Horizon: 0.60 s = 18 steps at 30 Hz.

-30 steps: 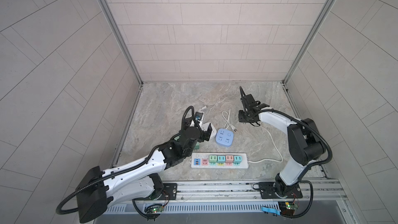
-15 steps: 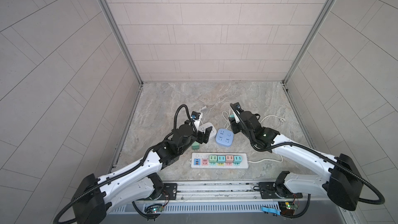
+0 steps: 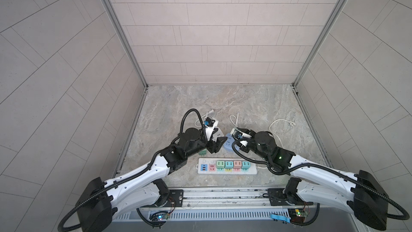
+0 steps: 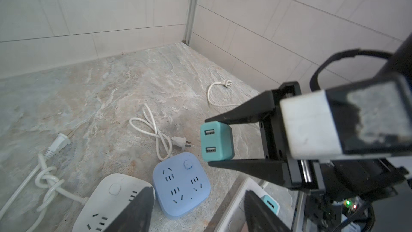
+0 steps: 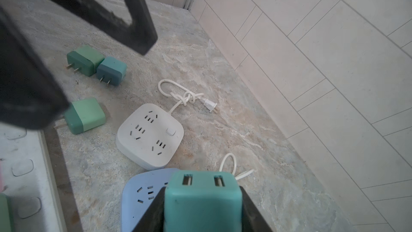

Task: Insert the plug
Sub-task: 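Bring the left gripper onto the teal adapter held by the right gripper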

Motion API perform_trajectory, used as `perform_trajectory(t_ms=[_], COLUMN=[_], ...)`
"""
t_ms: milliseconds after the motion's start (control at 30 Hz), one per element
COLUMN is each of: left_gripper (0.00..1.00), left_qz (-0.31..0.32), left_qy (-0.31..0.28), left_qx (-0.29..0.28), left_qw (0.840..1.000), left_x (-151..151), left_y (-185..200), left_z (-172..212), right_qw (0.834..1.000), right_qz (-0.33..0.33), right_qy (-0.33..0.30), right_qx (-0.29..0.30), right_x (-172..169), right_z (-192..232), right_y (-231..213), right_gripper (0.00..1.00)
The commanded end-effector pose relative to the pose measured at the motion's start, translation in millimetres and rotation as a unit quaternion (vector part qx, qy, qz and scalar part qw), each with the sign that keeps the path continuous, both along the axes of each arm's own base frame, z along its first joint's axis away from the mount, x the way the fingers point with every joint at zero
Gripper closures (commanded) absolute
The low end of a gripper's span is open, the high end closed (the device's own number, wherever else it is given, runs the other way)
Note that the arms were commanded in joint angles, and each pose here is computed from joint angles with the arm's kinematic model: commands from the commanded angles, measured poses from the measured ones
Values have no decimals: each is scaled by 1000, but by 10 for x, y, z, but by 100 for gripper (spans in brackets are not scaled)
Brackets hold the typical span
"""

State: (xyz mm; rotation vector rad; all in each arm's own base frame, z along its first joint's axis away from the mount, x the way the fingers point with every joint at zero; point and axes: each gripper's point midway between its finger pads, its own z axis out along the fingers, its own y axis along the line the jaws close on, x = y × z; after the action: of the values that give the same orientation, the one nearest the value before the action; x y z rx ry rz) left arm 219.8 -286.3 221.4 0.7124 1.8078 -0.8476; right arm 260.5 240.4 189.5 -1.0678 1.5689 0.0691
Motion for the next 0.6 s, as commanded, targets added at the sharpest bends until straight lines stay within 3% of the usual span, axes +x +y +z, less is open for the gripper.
perform_trajectory(t_ms=[0,200,400,567], left_gripper=[38,39,42,42], left_qz=[-52,-67,-91,-103], left_qy=[-16,-19,-21,-19], left_qx=[-25,-32,-37,-40], left_qw=[998,997,995,994], left_x=[-126,-177,-256,-304], left_y=[-140,-174,-230,-268], left_z=[190,210,241,248], right_qw=[998,990,968,960], right_qz=[32,87,153,172], right_qy=[-53,-110,-194,-216], right_qx=[-4,-12,-34,-47], right_x=[-75,-383,-706,-796], right_z=[193,270,293,290], right_y=[87,221,288,316], right_gripper=[100,100,100,100])
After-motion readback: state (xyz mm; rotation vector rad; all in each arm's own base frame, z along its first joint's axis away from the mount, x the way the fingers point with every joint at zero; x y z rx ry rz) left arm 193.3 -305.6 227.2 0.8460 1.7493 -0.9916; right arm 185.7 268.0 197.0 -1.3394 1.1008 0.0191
